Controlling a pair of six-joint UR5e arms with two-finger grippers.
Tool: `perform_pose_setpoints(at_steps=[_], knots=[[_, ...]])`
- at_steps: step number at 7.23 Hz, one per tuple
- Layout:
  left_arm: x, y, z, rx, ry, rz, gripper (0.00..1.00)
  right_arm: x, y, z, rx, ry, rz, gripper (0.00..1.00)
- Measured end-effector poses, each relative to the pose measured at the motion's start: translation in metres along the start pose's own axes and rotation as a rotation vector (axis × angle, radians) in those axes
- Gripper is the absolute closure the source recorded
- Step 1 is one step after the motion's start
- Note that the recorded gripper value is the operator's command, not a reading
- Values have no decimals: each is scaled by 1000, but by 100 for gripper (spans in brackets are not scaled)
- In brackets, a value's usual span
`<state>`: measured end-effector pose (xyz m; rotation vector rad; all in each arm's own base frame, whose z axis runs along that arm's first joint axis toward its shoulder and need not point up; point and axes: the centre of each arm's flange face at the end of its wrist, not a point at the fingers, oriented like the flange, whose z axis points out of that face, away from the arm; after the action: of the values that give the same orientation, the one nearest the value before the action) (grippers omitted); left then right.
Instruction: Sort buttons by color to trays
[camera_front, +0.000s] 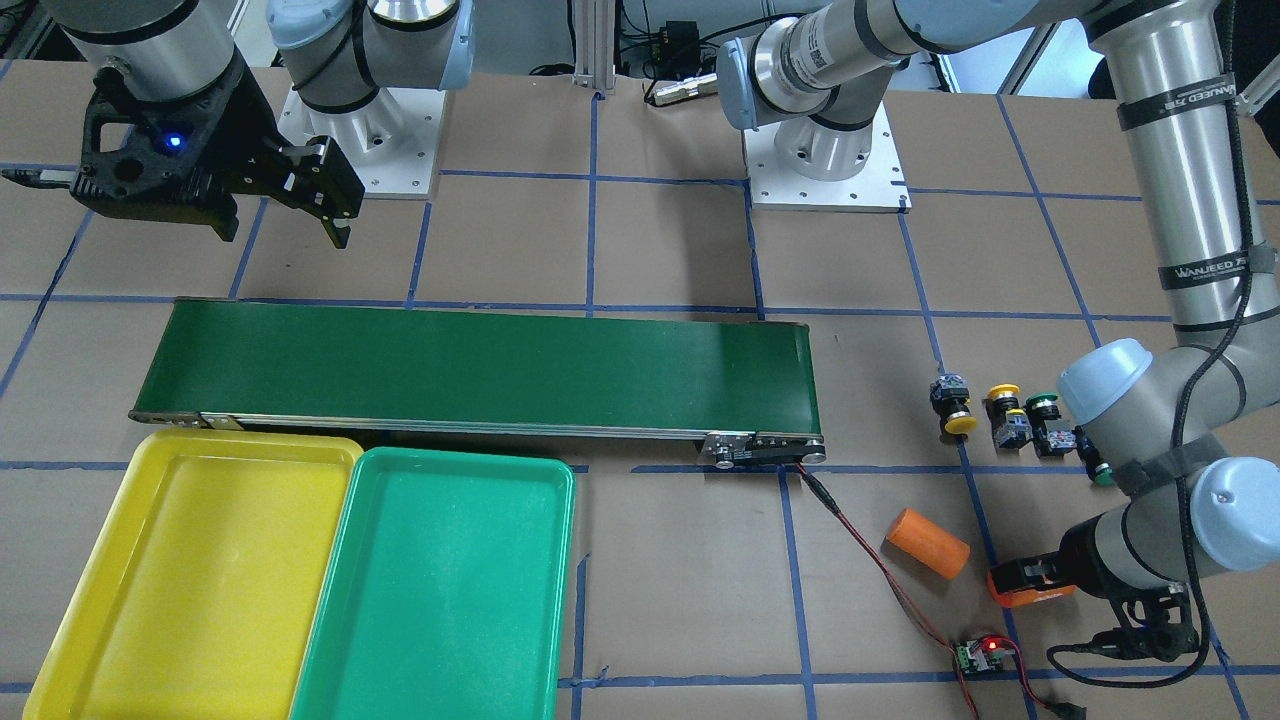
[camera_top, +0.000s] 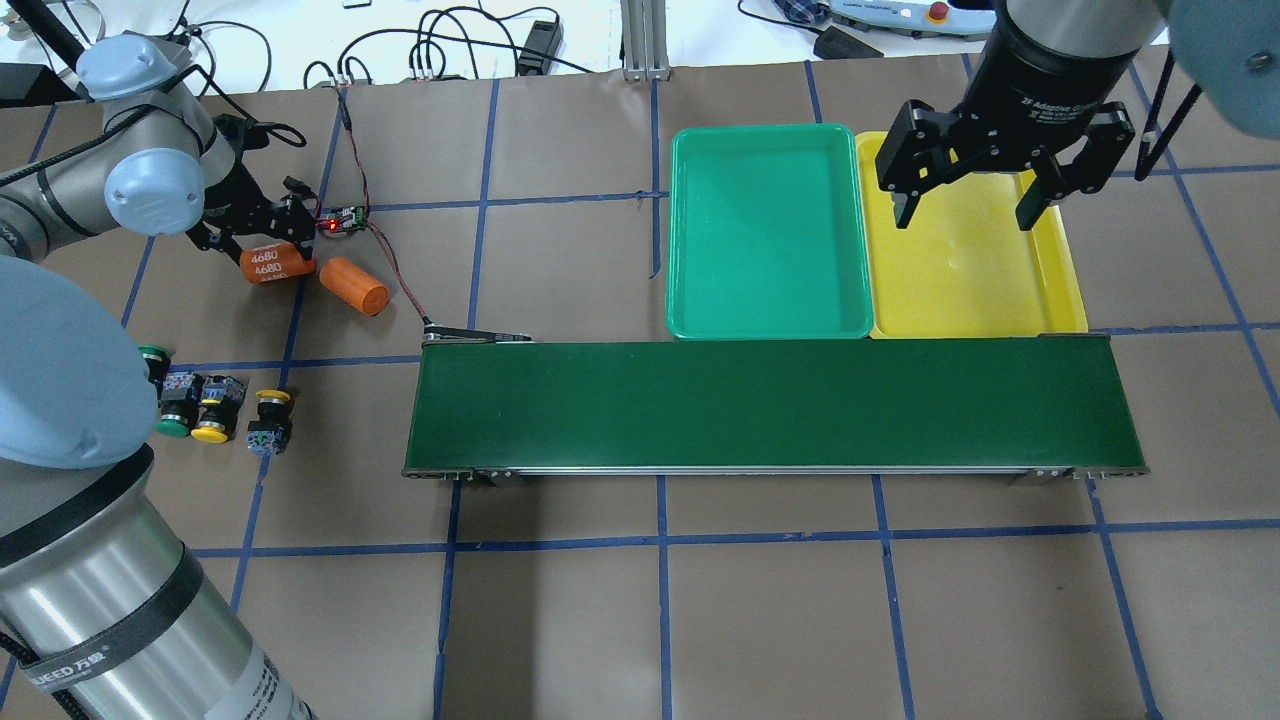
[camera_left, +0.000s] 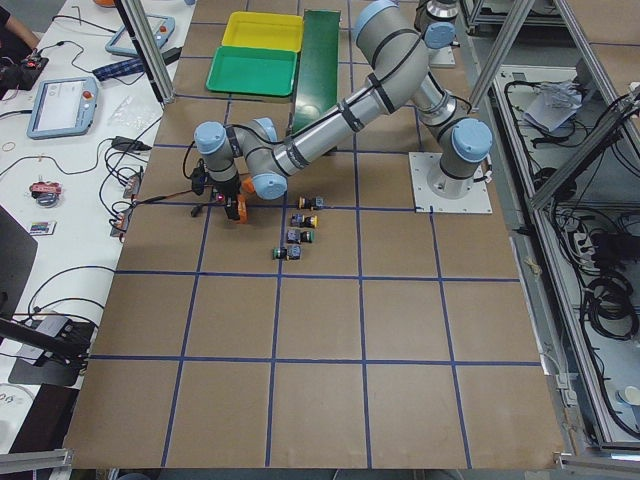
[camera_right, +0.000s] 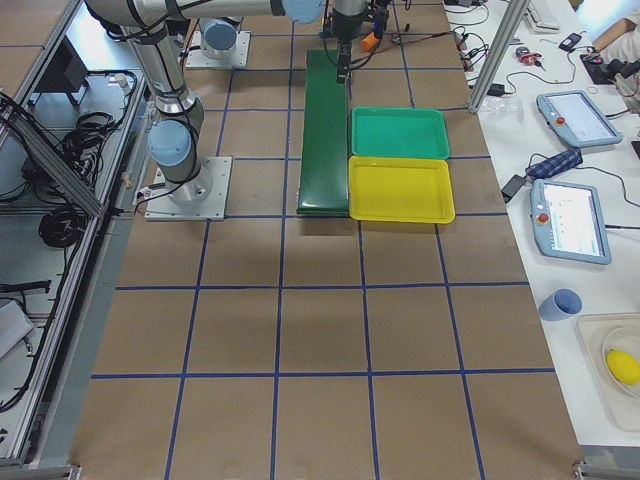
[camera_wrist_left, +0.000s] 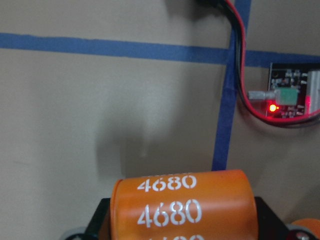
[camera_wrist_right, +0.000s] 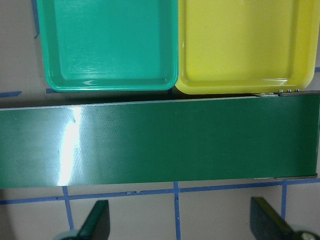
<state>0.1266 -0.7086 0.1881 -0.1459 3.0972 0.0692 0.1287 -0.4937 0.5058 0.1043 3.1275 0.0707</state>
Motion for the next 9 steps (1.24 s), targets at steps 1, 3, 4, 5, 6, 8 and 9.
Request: perform_pose_setpoints(at_steps=[1, 3, 4, 5, 6, 8, 9], knots=[[1, 0, -4, 2, 1, 3, 100, 0, 0, 0, 0, 0, 0, 0], [14, 8, -32, -4, 7, 22, 100, 0, 0, 0, 0, 0, 0, 0], [31, 19, -57, -8, 12, 47, 100, 0, 0, 0, 0, 0, 0, 0], [59, 37, -83, -3, 13, 87, 100, 0, 0, 0, 0, 0, 0, 0], [92, 61, -106, 4, 12, 132, 100, 0, 0, 0, 0, 0, 0, 0], [150, 122, -128, 3, 36, 210, 100, 0, 0, 0, 0, 0, 0, 0], [173, 149, -127, -6, 50, 240, 100, 0, 0, 0, 1, 1, 0, 0]])
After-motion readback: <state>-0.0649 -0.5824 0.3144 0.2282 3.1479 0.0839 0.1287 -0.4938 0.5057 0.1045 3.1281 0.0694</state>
